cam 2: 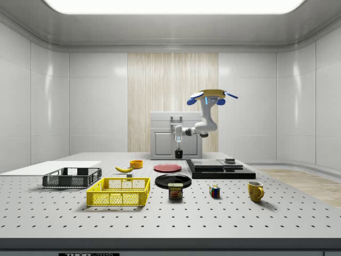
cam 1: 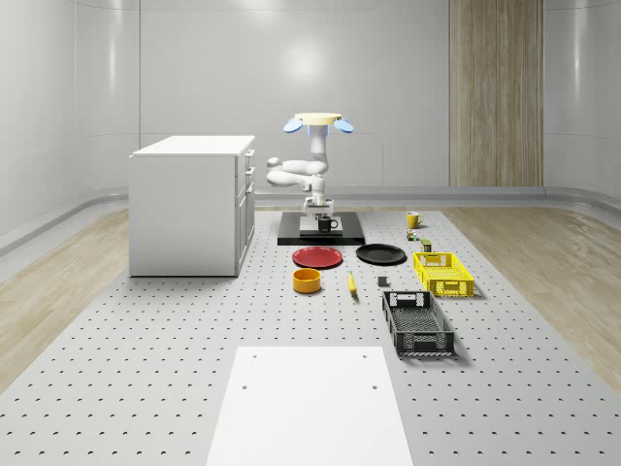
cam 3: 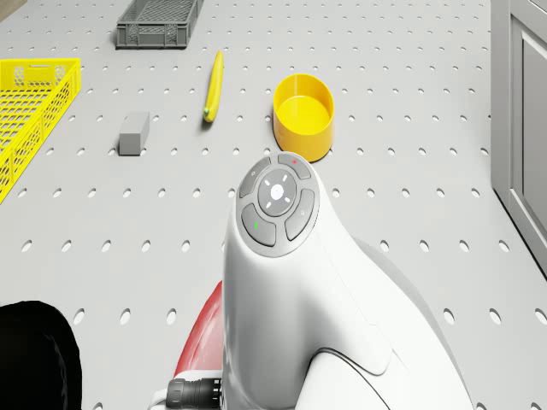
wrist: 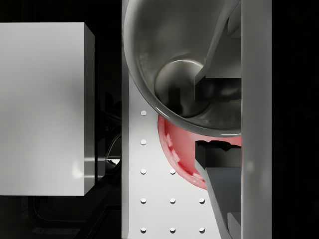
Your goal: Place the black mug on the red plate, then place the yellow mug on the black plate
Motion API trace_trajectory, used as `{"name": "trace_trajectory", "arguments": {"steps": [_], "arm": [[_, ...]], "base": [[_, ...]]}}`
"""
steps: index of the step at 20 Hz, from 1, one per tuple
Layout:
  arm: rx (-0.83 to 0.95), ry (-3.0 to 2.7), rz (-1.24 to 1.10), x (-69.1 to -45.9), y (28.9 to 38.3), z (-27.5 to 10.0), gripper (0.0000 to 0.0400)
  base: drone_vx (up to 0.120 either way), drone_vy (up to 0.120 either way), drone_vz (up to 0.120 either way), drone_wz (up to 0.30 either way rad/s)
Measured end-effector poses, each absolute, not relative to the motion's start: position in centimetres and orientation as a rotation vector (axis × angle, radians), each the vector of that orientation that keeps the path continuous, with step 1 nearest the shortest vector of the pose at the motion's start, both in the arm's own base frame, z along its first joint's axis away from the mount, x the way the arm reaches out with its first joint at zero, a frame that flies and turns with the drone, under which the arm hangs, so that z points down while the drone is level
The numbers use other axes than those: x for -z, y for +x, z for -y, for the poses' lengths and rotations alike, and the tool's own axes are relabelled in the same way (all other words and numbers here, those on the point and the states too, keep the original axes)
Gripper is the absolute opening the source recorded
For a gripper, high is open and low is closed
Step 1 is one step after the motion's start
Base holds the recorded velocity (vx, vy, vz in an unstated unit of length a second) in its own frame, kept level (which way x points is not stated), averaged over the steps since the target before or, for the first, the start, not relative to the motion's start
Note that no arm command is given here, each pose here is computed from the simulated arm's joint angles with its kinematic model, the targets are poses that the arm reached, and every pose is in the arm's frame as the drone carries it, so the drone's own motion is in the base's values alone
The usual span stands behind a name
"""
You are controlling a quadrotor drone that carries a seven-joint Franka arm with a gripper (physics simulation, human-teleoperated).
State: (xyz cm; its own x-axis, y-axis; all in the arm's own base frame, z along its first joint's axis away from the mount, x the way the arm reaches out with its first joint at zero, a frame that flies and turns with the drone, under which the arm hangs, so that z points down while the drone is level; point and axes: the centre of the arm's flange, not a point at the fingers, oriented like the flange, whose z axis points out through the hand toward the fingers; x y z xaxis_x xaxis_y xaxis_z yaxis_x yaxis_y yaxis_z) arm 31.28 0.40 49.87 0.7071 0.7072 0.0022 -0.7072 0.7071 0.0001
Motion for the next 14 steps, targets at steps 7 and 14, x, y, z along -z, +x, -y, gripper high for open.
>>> {"name": "trace_trajectory", "arguments": {"steps": [7,14], "arm": [[-0.785,0.001,0.002,-49.87,31.28,-0.4,0.011],[-0.786,0.001,0.002,-49.87,31.28,-0.52,0.011]], "base": [[0.12,0.0,0.0,0.0],[0.051,0.0,0.0,0.0]]}}
